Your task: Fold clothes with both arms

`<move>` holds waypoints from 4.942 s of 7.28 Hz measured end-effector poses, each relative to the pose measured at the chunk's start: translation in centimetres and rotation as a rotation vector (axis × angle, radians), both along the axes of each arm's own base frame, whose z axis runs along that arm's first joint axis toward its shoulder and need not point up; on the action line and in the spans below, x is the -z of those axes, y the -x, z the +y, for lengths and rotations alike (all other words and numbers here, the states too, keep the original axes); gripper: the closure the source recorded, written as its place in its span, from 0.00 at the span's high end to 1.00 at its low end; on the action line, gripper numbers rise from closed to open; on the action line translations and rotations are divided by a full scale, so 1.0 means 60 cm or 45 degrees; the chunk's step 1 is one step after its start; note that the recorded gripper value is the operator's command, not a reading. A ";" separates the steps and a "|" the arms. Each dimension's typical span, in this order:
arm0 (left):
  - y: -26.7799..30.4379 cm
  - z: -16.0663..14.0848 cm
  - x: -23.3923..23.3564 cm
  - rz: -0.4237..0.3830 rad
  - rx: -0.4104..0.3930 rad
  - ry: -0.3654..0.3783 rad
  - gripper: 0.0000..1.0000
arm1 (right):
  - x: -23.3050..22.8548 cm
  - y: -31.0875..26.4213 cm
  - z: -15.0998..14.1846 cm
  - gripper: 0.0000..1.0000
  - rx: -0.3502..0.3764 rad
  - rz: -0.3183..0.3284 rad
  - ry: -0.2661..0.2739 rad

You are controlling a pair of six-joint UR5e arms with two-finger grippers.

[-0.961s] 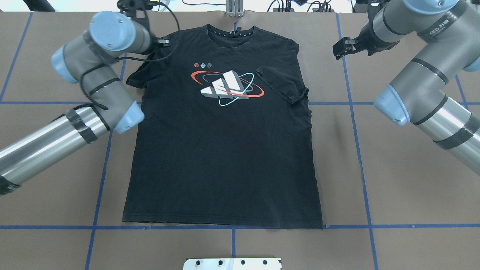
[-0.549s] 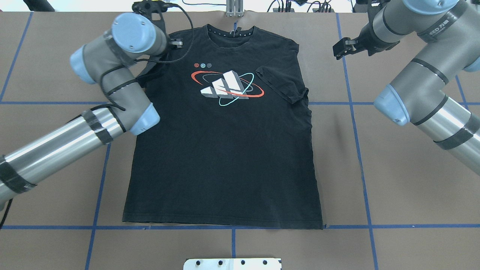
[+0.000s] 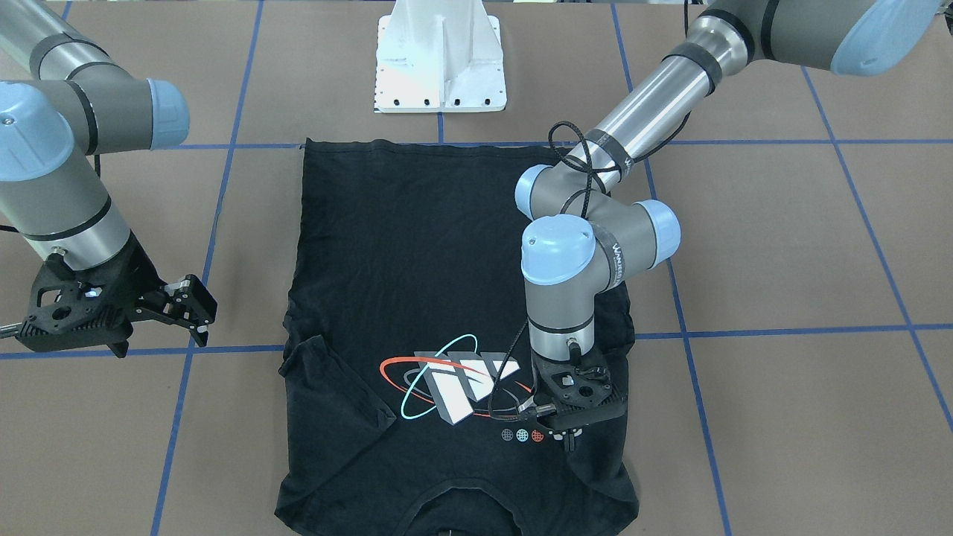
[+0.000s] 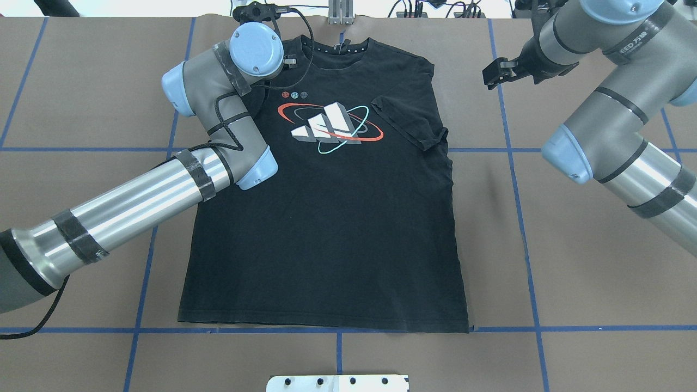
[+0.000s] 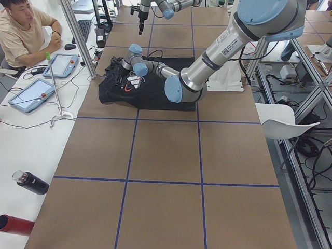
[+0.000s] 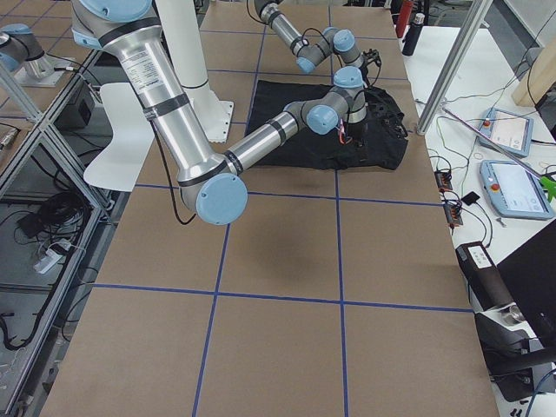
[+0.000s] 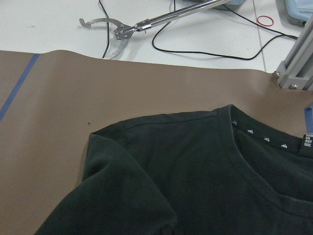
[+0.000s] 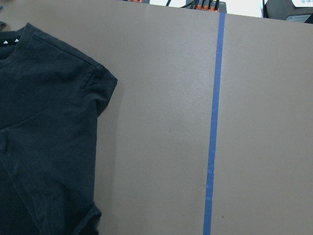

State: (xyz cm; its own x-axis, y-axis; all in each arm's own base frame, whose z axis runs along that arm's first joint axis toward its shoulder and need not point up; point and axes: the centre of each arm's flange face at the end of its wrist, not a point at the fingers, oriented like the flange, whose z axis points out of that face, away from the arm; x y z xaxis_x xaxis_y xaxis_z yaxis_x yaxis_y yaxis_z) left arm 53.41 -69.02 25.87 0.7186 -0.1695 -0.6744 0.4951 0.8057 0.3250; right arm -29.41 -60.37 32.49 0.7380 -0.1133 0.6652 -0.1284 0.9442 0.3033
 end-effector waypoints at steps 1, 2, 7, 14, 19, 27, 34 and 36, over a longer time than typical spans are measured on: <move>0.001 -0.001 -0.002 -0.021 -0.020 -0.019 1.00 | 0.000 0.002 0.000 1.00 0.002 0.000 0.000; 0.008 0.000 0.000 -0.049 -0.066 -0.070 1.00 | 0.001 0.003 0.000 1.00 0.002 -0.001 0.000; 0.166 0.163 -0.024 0.090 -0.325 -0.325 1.00 | 0.061 0.027 0.065 1.00 -0.044 -0.108 0.028; 0.314 0.553 -0.130 0.284 -0.609 -0.207 1.00 | 0.033 0.101 0.536 1.00 -0.067 -0.156 0.198; 0.200 0.745 -0.223 0.291 -0.563 0.120 0.76 | 0.029 0.116 0.623 1.00 -0.060 -0.148 0.197; 0.162 0.788 -0.250 0.292 -0.570 0.219 0.46 | 0.029 0.121 0.629 1.00 -0.058 -0.143 0.186; 0.163 0.791 -0.260 0.275 -0.572 0.228 0.03 | 0.029 0.121 0.629 1.00 -0.057 -0.144 0.186; 0.166 0.791 -0.263 0.269 -0.569 0.230 0.00 | 0.029 0.121 0.629 1.00 -0.057 -0.145 0.186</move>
